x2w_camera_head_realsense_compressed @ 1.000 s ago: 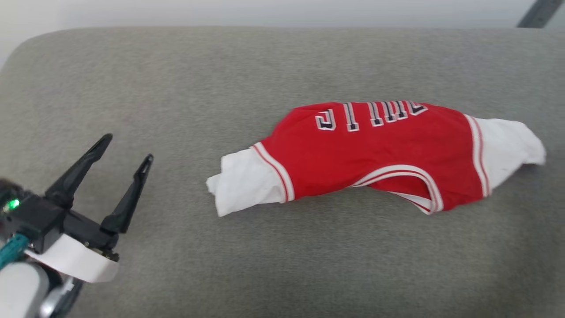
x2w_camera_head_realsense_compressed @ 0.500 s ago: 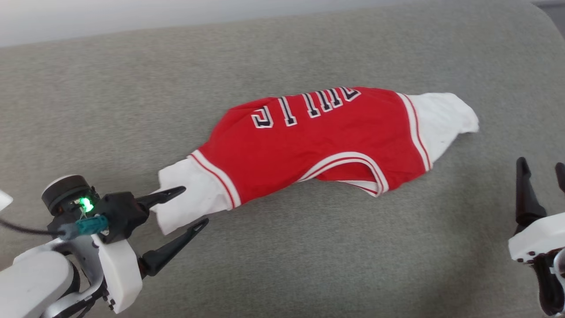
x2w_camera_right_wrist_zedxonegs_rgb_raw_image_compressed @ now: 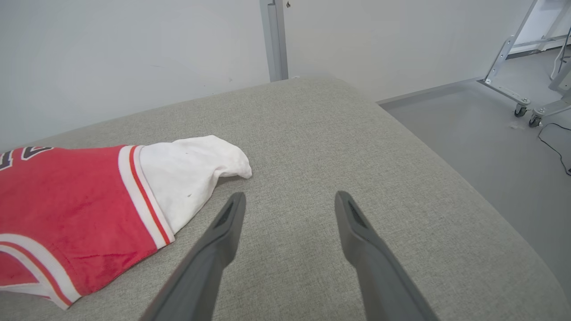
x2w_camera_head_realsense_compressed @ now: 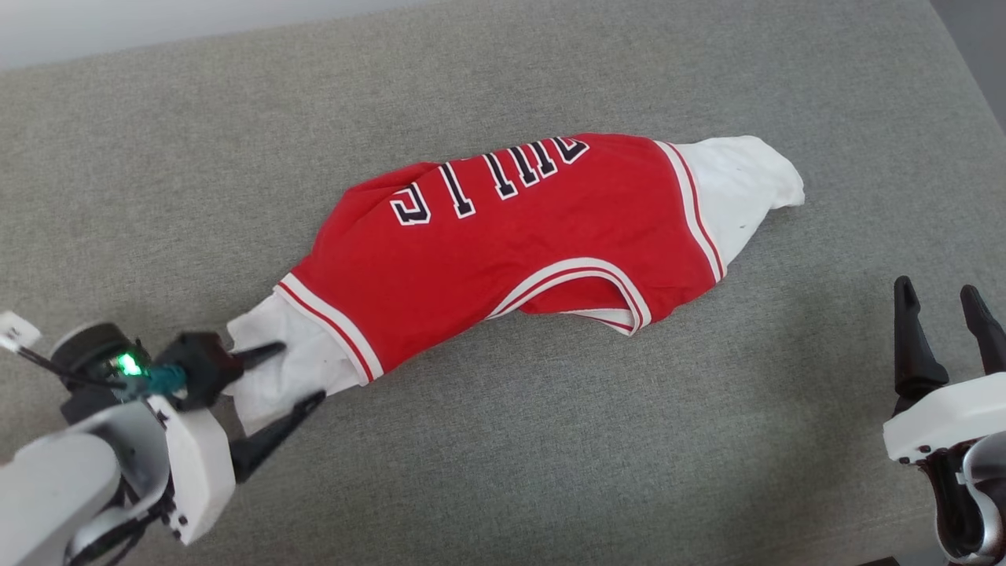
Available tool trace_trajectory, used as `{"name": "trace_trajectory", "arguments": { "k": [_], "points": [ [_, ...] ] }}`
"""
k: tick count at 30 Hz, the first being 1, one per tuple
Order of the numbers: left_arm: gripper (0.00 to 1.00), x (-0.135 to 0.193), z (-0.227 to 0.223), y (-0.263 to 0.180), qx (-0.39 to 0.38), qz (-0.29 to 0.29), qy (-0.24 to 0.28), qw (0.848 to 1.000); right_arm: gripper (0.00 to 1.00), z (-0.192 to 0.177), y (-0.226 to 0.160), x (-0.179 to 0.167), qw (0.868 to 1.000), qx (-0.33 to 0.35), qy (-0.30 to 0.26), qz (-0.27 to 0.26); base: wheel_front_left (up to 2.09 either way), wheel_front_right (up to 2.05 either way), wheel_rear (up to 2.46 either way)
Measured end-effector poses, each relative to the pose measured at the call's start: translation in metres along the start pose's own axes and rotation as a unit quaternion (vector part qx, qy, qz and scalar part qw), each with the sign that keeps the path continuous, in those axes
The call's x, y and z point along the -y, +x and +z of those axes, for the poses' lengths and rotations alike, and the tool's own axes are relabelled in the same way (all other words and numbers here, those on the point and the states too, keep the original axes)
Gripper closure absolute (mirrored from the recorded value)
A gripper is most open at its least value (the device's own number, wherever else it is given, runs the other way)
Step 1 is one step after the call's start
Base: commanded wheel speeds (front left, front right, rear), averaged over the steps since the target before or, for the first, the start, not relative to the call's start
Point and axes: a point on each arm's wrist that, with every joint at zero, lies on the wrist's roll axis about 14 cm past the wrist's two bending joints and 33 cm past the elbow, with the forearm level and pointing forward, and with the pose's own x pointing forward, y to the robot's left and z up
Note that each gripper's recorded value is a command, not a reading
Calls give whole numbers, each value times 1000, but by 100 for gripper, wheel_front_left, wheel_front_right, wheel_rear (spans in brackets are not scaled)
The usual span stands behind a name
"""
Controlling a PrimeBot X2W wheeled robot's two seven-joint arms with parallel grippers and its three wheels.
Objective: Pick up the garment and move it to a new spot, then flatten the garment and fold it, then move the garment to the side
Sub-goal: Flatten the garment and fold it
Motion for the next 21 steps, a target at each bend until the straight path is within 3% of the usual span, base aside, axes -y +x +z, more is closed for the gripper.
{"name": "trace_trajectory", "arguments": {
  "k": [6, 7, 8, 9, 10, 11, 17, 20, 21],
  "points": [
    [0, 10, -17, 1, -26, -11, -2, 1000, 0, 1, 2, -5, 1000, 0, -1, 6, 0, 0, 0],
    [11, 9, -17, 2, -24, -9, -4, 1000, 0, 1, 4, -6, 1000, 1, -2, 8, 0, 0, 0],
    [45, 6, -19, 3, -25, -5, -6, 1000, 0, 1, 5, -8, 1000, -1, -2, 10, 0, 0, 0],
    [68, 4, -18, 4, -23, -3, -6, 1000, 0, 1, 6, -10, 1000, -1, -2, 13, 0, 0, 0],
    [88, 1, -16, 5, -19, 0, -5, 1000, 0, 2, 7, -12, 1000, -1, -4, 15, 0, 0, 0],
    [100, -1, -14, 9, -13, 3, -4, 1000, 0, 0, 8, -15, 1000, -7, -11, 19, 0, 0, 0],
    [100, 3, -13, 11, -7, -6, -5, 1000, 0, -19, 14, -44, 993, -73, -59, 66, 0, 0, 0],
    [100, 4, -11, 11, 2, -8, -3, 1000, 0, -38, 17, -53, 978, -144, -117, 96, 0, 0, 0],
    [96, 4, -10, 11, 4, -8, -4, 1000, 0, -39, 20, -53, 973, -161, -135, 99, 0, 0, 0]
  ]
}}
